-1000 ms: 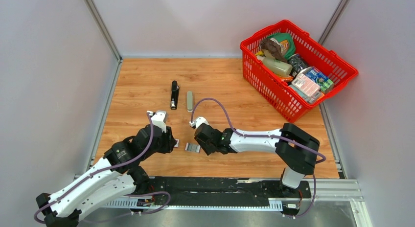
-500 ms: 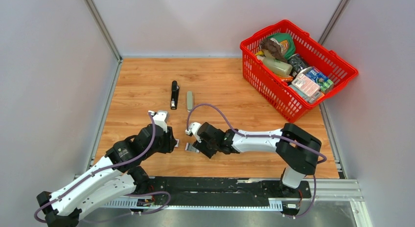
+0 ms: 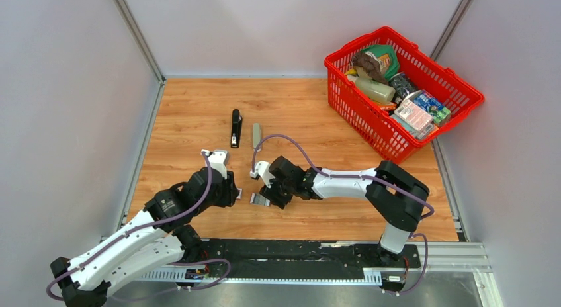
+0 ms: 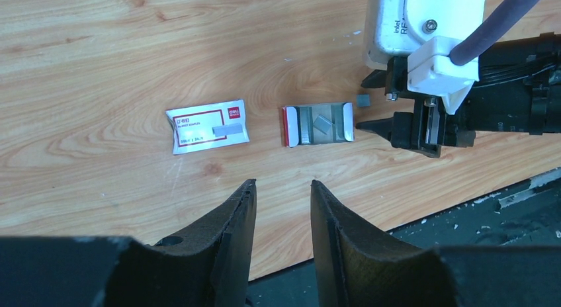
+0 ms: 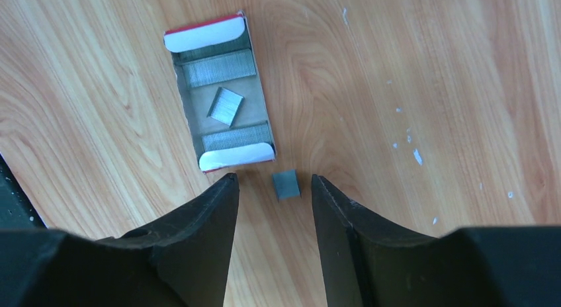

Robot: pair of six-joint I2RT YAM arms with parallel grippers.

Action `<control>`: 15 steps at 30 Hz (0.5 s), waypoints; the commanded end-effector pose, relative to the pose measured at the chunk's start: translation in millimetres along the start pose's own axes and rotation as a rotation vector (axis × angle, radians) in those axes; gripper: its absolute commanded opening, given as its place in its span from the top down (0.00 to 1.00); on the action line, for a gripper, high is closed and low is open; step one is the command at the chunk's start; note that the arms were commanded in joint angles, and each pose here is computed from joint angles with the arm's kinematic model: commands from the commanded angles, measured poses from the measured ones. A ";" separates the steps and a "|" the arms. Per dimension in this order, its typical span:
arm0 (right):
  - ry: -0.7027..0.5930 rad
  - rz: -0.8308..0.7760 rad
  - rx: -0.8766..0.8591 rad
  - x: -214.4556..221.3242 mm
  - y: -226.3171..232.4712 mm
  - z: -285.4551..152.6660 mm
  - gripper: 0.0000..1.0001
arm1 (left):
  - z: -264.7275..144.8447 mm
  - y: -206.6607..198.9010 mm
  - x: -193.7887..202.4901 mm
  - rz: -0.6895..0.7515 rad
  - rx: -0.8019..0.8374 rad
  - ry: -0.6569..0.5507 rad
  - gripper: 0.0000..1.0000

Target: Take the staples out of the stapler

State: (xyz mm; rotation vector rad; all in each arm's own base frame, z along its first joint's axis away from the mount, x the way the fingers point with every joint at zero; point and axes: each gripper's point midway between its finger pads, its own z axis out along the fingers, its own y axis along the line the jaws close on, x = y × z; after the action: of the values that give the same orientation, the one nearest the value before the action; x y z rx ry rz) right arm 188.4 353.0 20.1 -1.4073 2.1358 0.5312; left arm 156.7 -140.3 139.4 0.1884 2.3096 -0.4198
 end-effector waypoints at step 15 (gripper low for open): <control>0.066 -0.021 0.025 19.1 -5.0 1.7 0.57 | 3.4 1.6 -1.1 0.003 -0.016 -0.005 0.56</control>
State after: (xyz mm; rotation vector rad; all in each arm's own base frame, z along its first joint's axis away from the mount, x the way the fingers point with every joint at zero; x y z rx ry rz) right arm 193.3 356.3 19.7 -1.4119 2.1142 0.5168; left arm 157.5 -139.9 136.8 0.1891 2.3189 -0.4043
